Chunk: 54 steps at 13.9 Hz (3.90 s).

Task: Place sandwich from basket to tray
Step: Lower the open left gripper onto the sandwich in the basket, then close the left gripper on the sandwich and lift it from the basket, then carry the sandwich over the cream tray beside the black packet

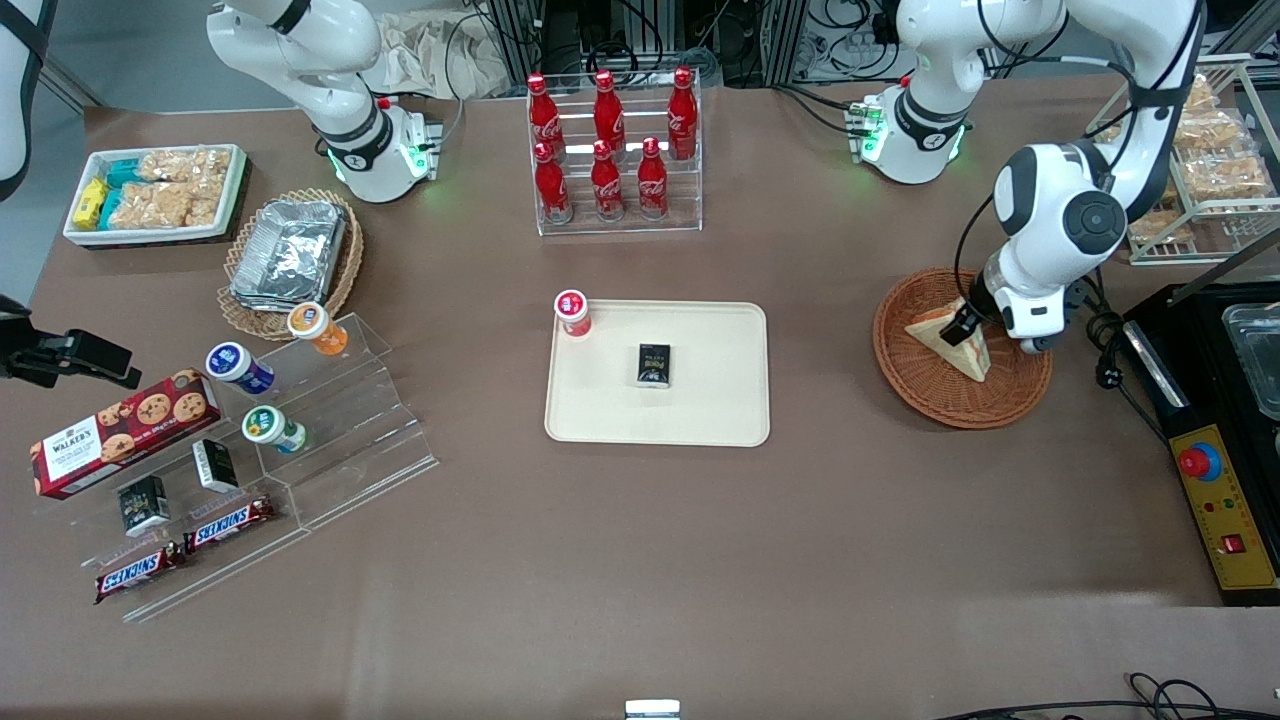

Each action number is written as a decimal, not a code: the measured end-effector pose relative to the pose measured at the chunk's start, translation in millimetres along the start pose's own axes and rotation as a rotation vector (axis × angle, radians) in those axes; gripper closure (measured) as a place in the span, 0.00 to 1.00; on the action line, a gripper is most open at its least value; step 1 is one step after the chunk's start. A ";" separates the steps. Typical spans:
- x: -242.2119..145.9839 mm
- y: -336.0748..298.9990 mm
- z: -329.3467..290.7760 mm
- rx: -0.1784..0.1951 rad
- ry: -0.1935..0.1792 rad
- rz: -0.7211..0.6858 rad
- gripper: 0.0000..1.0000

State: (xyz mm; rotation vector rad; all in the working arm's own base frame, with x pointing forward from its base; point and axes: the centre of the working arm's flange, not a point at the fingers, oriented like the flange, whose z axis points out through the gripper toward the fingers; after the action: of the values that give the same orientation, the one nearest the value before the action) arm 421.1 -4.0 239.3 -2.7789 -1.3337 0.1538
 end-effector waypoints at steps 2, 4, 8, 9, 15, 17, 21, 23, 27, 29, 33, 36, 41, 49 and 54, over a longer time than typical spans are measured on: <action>2.4 1.4 15.1 -0.009 -0.002 -0.004 0.04; 3.0 2.9 21.7 -0.011 -0.004 -0.005 0.26; 4.1 13.2 2.7 -0.045 0.029 0.010 0.59; 0.7 19.5 -13.5 -0.058 0.047 0.033 0.61; -43.0 19.6 -167.5 0.006 0.067 0.433 0.75; -50.6 13.2 -220.8 -0.007 0.053 0.592 0.75; -72.2 37.7 -309.9 -0.020 0.026 0.873 0.75; -102.0 67.0 -312.0 -0.025 0.010 0.963 0.75; -177.1 121.4 -292.5 -0.005 -0.035 1.060 0.75; -207.6 148.9 -273.2 0.017 -0.057 1.055 0.75; -215.9 203.7 -192.2 0.012 -0.119 1.055 0.75; -244.5 239.3 -116.7 0.047 -0.096 1.014 0.75; -257.8 264.8 -30.1 0.052 -0.076 1.035 0.75; -253.7 267.3 19.4 0.041 -0.068 1.059 0.66; -232.3 297.0 -63.4 0.131 -0.090 1.023 0.16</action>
State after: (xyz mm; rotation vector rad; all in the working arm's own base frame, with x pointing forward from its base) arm 514.0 -371.4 290.0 -3.0363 0.2039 0.3764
